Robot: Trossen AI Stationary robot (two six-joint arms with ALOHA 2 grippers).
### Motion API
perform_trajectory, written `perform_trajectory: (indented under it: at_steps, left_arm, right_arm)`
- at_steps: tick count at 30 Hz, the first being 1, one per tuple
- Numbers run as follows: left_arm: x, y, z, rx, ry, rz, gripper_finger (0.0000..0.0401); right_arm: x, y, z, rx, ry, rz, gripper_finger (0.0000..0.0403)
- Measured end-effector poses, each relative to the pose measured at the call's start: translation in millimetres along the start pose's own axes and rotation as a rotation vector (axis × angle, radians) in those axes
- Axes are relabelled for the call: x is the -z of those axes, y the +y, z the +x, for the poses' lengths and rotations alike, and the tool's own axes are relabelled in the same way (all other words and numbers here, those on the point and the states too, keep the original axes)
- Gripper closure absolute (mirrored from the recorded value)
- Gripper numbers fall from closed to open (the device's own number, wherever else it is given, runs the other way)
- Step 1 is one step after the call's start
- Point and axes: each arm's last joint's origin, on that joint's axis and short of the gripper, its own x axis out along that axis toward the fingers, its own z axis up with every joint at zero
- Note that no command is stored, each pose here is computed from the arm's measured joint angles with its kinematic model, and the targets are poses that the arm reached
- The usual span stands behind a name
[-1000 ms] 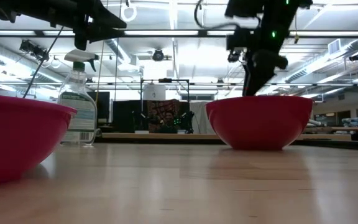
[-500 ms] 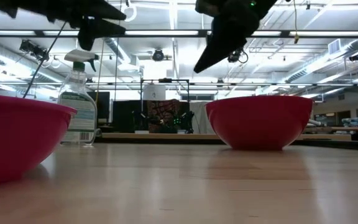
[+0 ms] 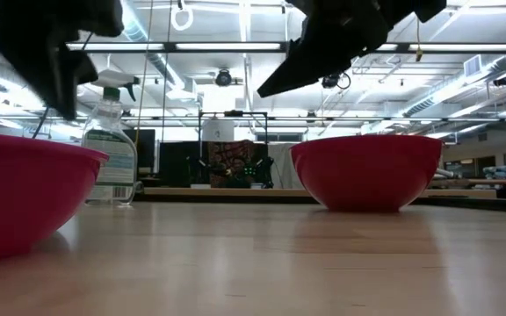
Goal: Nest bowls inside each other
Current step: Stack the blue bowl on top of the green bowl
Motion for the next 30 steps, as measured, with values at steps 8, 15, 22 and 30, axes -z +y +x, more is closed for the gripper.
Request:
perform_trajectory:
  at_steps: [8,15,22,30]
  left_arm:
    - [-2.7,1.2,29.3,-0.103,0.115,0.026,0.0221]
    - [-4.3,5.1,39.7,-0.086,0.202,0.086,0.0221]
    - [-0.2,9.5,30.4,-0.088,0.228,0.09,0.0221]
    - [-3.7,25.4,31.6,-0.213,0.237,0.088,0.0221]
  right_arm:
    - [3.4,2.5,0.2,-0.007,0.011,-0.003,0.0188]
    - [19.1,12.6,1.1,0.024,0.056,-0.02,0.0191]
    - [18.4,13.1,1.2,0.027,0.045,-0.02,0.0196]
    - [15.2,12.8,1.4,0.015,0.011,-0.026,0.02]
